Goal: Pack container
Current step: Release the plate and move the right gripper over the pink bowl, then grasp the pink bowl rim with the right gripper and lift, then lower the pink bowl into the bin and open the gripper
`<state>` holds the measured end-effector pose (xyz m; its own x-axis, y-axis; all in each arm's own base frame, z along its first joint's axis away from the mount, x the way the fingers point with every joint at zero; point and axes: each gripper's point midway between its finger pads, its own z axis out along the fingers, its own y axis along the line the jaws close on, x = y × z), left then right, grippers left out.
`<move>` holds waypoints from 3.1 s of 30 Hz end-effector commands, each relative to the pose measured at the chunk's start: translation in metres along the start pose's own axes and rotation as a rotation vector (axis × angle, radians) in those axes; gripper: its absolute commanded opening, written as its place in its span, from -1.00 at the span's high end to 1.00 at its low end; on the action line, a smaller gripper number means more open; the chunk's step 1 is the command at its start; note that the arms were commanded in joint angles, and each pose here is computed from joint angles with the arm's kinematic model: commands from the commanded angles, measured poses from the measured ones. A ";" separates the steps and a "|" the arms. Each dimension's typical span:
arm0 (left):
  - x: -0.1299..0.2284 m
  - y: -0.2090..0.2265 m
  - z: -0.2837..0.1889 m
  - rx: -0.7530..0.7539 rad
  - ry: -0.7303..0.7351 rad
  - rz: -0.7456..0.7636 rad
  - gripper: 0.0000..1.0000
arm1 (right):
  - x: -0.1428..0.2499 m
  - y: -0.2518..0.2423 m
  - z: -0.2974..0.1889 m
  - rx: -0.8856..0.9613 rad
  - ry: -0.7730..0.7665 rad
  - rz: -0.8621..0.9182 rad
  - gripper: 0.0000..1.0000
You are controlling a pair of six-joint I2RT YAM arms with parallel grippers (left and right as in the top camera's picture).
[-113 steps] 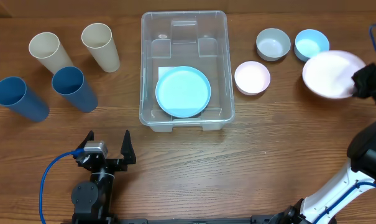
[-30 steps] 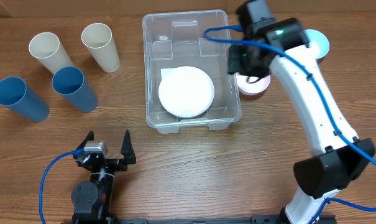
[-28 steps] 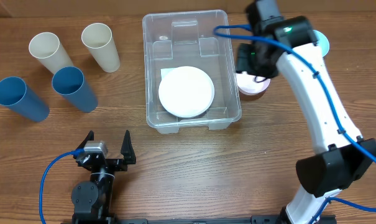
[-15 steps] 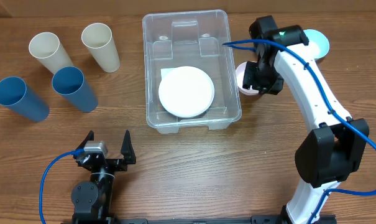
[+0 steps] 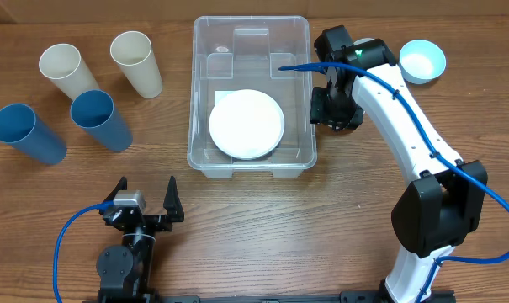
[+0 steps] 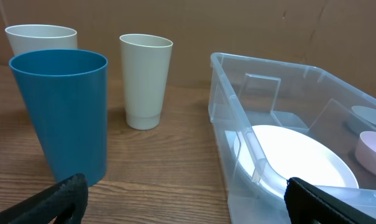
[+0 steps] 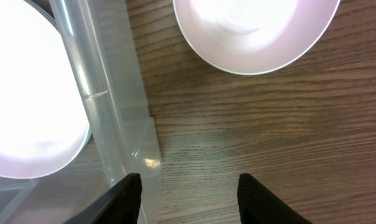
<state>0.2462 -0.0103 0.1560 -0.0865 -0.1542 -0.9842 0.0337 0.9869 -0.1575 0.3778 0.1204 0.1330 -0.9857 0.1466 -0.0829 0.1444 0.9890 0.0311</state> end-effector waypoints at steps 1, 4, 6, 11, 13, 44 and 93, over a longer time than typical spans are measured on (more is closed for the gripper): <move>0.000 0.003 0.000 -0.015 -0.004 0.007 -1.00 | 0.000 0.001 0.002 -0.013 0.005 0.009 -0.04; 0.000 0.003 0.000 -0.015 -0.004 0.007 -1.00 | -0.014 -0.011 0.002 -0.003 -0.031 0.039 -0.07; 0.000 0.003 0.000 -0.015 -0.004 0.007 -1.00 | -0.026 -0.024 0.002 -0.007 -0.058 0.077 -0.11; 0.000 0.003 0.000 -0.015 -0.004 0.007 -1.00 | -0.058 -0.072 0.006 -0.032 -0.106 0.219 -0.12; 0.000 0.003 0.000 -0.015 -0.004 0.007 -1.00 | -0.066 -0.081 0.014 -0.042 -0.103 0.247 -0.12; 0.000 0.003 0.000 -0.015 -0.004 0.007 -1.00 | -0.067 -0.096 0.112 0.015 0.060 0.316 0.92; 0.000 0.003 0.000 -0.015 -0.004 0.007 -1.00 | -0.170 0.087 -0.007 -0.017 -0.618 -0.249 0.93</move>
<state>0.2462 -0.0103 0.1559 -0.0869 -0.1542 -0.9842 0.0336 0.9869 -0.1576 0.5455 0.1901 0.1573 -0.7789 -0.0874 -0.6210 -0.1125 0.9937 0.0012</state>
